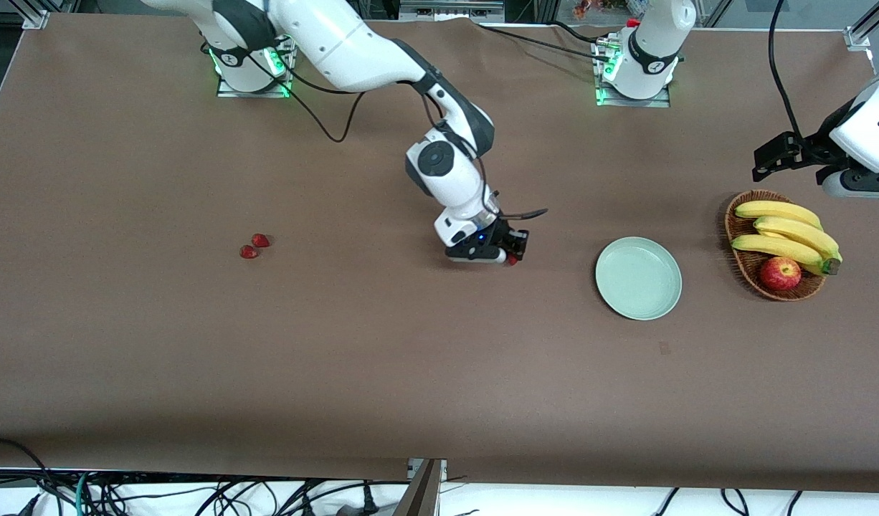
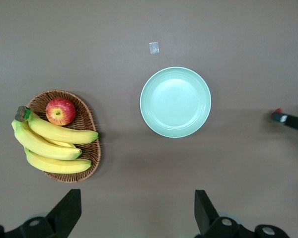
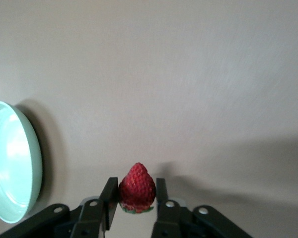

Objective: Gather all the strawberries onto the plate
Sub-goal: 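Carry the strawberry toward the plate and release it midway with the right gripper, then grasp the strawberry with the left gripper while the right gripper grasps another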

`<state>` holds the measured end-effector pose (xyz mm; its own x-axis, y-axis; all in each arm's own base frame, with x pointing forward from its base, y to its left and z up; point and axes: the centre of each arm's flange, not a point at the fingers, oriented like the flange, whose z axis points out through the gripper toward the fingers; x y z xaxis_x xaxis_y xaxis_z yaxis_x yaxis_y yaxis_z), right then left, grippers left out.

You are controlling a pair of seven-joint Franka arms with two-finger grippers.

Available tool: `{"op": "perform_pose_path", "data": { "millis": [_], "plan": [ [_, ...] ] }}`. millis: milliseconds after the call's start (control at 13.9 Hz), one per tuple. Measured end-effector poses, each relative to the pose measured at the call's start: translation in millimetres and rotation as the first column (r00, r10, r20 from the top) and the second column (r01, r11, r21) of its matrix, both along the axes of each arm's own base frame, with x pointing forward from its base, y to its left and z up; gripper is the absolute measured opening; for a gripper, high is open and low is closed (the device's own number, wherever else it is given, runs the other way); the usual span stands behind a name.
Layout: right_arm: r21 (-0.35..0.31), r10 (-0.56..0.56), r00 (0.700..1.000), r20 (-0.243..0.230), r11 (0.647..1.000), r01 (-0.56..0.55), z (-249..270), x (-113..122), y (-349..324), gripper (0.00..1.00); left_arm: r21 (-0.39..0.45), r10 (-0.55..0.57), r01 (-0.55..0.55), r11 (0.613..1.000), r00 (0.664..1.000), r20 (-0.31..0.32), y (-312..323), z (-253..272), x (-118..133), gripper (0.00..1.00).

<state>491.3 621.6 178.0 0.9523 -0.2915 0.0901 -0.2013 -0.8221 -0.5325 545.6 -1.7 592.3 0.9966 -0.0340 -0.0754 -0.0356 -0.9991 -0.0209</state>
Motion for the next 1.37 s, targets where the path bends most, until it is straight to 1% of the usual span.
{"op": "perform_pose_path", "data": {
  "millis": [72, 144, 216, 288, 360, 504, 576, 648, 792, 864, 936, 1008, 1081, 1225, 1369],
  "plan": [
    [-0.006, -0.008, 1.000, -0.006, 1.000, 0.008, -2.9, 4.5, -2.2, 0.52, 0.000, 0.000, 0.000, 1.000, 1.000, -0.001, 0.1, -0.3, 0.1, 1.00],
    [-0.033, -0.012, 0.999, -0.037, 0.999, 0.011, 1.0, 16.8, -9.7, 0.63, 0.000, 0.000, 0.000, 1.000, 1.000, -0.002, 0.0, -0.9, 0.4, 1.00],
    [-0.071, -0.015, 0.996, -0.089, 0.997, 0.009, 11.6, 33.7, -21.2, 0.70, 0.000, 0.000, 0.000, 1.000, 1.000, -0.003, 0.0, -1.8, 0.9, 1.00],
    [-0.100, -0.018, 0.991, -0.129, 0.995, 0.005, 32.1, 53.8, -36.5, 0.70, 0.000, 0.000, 0.000, 1.000, 1.000, -0.005, 0.2, -2.6, 1.3, 1.00],
    [-0.124, -0.009, 0.987, -0.161, 0.992, -0.011, 60.7, 76.6, -58.3, 0.76, 0.000, 0.000, 0.000, 1.000, 1.000, -0.006, 0.2, -3.3, 1.7, 1.00],
    [-0.176, 0.063, 0.973, -0.224, 0.979, -0.104, 115.7, 114.5, -115.5, 0.98, 0.000, 0.000, 0.000, 1.000, 1.000, -0.008, 0.3, -4.4, 2.2, 1.00],
    [-0.196, 0.110, 0.962, -0.252, 0.967, -0.162, 134.0, 128.9, -145.9, 1.00, 0.000, 0.000, 0.000, 1.000, 1.000, -0.009, 0.3, -4.8, 2.4, 1.00],
    [-0.216, 0.149, 0.949, -0.277, 0.953, -0.213, 143.1, 140.7, -175.8, 1.00, 0.000, 0.000, 0.000, 1.000, 1.000, -0.009, 0.3, -4.9, 2.5, 1.00],
    [-0.286, 0.208, 0.919, -0.334, 0.907, -0.309, 142.1, 158.2, -241.6, 1.00, 0.000, 0.001, -0.001, 1.000, 1.000, -0.009, 0.4, -5.0, 2.6, 1.00],
    [-0.335, 0.220, 0.907, -0.359, 0.876, -0.346, 136.2, 161.9, -275.2, 1.00, 0.000, 0.001, -0.001, 1.000, 1.000, -0.009, 0.4, -5.0, 2.6, 1.00],
    [-0.388, 0.218, 0.899, -0.381, 0.844, -0.369, 130.3, 159.8, -304.9, 1.00, 0.000, 0.001, -0.001, 1.000, 1.000, -0.013, 0.6, -6.1, 2.8, 1.00],
    [-0.429, 0.205, 0.892, -0.404, 0.819, -0.382, 124.1, 151.3, -330.0, 1.00, -0.001, -0.001, 0.001, 1.000, 0.999, -0.032, -0.5, -10.9, 3.1, 1.00],
    [-0.450, 0.191, 0.888, -0.418, 0.806, -0.385, 117.6, 139.1, -353.9, 1.00, -0.001, -0.006, 0.006, 1.000, 0.998, -0.067, -3.0, -19.9, 3.9, 1.00],
    [-0.462, 0.154, 0.883, -0.443, 0.805, -0.372, 93.9, 109.1, -405.1, 1.00, -0.025, -0.011, 0.008, 1.000, 0.991, -0.131, -8.5, -39.7, 7.4, 1.00],
    [-0.471, 0.108, 0.881, -0.460, 0.812, -0.345, 55.2, 73.8, -451.3, 1.00, -0.050, -0.013, 0.002, 0.999, 0.977, -0.215, -11.1, -66.4, 10.9, 1.00]
  ]
}}
